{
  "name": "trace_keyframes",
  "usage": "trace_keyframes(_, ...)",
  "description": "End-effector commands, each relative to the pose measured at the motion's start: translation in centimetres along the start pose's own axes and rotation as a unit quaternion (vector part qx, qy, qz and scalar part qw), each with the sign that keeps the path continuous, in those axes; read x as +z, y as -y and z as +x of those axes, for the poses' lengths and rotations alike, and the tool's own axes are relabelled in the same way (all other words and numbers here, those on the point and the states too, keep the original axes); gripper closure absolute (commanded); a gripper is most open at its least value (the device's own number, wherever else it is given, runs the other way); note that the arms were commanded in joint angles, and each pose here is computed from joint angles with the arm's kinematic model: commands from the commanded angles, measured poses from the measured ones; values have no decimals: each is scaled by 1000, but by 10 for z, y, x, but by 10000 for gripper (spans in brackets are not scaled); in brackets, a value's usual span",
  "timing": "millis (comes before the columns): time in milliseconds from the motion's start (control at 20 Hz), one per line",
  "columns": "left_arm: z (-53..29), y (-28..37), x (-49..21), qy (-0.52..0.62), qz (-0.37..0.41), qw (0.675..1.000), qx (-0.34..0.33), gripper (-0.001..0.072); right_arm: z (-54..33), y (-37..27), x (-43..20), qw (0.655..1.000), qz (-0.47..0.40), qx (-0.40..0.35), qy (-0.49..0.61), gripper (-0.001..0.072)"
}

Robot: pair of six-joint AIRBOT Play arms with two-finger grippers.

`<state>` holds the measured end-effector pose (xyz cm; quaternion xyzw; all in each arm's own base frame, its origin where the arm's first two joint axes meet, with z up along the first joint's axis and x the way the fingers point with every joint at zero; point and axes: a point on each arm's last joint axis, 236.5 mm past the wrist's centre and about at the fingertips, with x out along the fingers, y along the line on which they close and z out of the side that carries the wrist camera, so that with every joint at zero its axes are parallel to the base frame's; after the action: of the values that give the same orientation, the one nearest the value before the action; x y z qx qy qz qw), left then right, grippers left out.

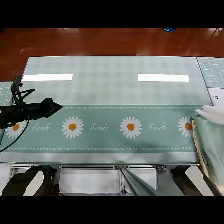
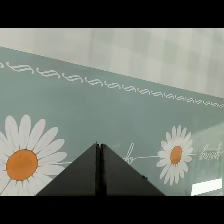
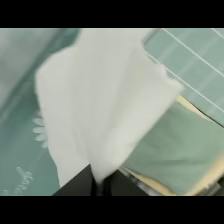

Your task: Fold the shirts.

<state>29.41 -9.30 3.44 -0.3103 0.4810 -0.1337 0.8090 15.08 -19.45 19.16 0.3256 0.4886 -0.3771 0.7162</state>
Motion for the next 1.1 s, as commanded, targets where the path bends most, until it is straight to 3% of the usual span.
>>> trace_keyframes(0, 0, 0, 3, 6, 0, 1000, 0, 684, 26, 80, -66, 987, 88, -110, -75, 686)
trace_keyframes(100, 0, 0, 5, 9, 0, 1000, 1, 684, 42, 96, -88, 980, 100, -138, -106, 678)
trace_keyframes(150, 0, 0, 5, 9, 0, 1000, 1, 684, 47, 106, -99, 973, 115, -162, -121, 553)
trace_keyframes(200, 0, 0, 4, 9, 9, 1000, 1, 684, 54, 110, -107, 968, 119, -171, -138, 327)
trace_keyframes(250, 0, 0, 4, 7, 30, 1000, 1, 684, 62, 111, -105, 969, 114, -170, -135, 305)
trace_keyframes(450, 1, -3, 22, 30, 76, 997, 9, 684, 88, 76, -25, 993, 69, -95, -6, 310)
trace_keyframes(500, -3, 3, 36, 42, 80, 996, 7, 684, 91, 50, -2, 997, 58, -48, 22, 364)
trace_keyframes(600, -21, 32, 83, 79, 111, 991, -3, 685, 86, -31, 39, 993, 24, 90, 67, 661)
trace_keyframes(700, -48, 82, 134, 118, 162, 979, -26, 685, 58, -153, 58, 955, -55, 276, 96, 684)
trace_keyframes(800, -67, 135, 167, 142, 229, 962, -41, 685, 28, -255, 39, 907, -146, 382, 96, 684)
trace_keyframes(900, -68, 136, 188, 150, 275, 949, 40, 685, 26, -328, -7, 865, -288, 399, 103, 684)
trace_keyframes(950, -62, 126, 187, 144, 253, 954, 73, 685, 37, -350, -41, 852, -338, 391, 80, 684)
trace_keyframes(1050, -31, 98, 157, 86, 249, 958, 112, 685, 82, -358, -107, 831, -457, 318, 18, 685)
